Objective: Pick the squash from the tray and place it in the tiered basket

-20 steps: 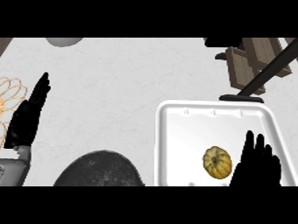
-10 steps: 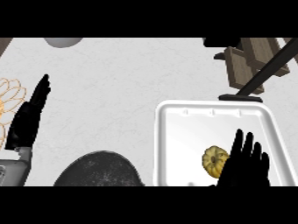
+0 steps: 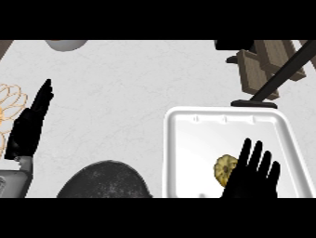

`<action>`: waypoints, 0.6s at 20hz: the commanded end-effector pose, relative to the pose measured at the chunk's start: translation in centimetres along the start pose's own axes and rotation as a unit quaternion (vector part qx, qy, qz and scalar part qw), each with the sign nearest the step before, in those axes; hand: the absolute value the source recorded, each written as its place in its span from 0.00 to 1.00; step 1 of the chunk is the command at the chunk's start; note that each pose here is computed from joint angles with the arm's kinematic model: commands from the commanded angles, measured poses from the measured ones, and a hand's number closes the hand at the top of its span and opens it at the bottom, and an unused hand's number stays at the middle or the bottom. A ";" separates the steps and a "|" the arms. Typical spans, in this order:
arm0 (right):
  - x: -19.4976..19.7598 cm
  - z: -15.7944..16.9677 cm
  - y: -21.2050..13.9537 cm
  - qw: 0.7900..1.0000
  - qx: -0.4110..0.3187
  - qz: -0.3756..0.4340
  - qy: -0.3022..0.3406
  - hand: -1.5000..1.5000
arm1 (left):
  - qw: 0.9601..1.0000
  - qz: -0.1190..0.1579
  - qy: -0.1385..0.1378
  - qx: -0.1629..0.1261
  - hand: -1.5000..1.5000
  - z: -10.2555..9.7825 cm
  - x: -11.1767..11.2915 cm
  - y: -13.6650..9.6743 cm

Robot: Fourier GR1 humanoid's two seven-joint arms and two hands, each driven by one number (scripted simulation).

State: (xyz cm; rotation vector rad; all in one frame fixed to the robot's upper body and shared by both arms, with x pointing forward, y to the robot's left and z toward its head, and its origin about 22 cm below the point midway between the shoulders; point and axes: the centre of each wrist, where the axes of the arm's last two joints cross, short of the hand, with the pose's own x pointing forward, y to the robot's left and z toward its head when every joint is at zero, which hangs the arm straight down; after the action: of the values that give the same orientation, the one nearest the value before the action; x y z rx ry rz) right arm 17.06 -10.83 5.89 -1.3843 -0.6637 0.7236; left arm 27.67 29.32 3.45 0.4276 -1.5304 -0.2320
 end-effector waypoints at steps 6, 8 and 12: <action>1.2 -0.2 1.2 0.992 0.018 0.053 0.114 0.00 | 1.000 -0.002 0.002 0.006 0.50 -0.2 -0.2 0.2; 1.2 -1.1 0.2 0.992 0.016 0.037 0.122 0.00 | 1.000 0.000 0.000 0.002 0.50 -0.7 0.4 1.1; 0.9 -1.5 1.8 0.989 0.036 0.042 0.137 0.00 | 1.000 -0.011 -0.003 0.008 0.50 0.1 -1.0 1.1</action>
State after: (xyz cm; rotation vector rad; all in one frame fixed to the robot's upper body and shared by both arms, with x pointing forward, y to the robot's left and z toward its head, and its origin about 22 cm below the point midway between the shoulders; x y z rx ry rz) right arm 17.91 -11.32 4.28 -1.3766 -0.5858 0.7470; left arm 27.58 29.65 3.16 0.4397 -1.5321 -0.2334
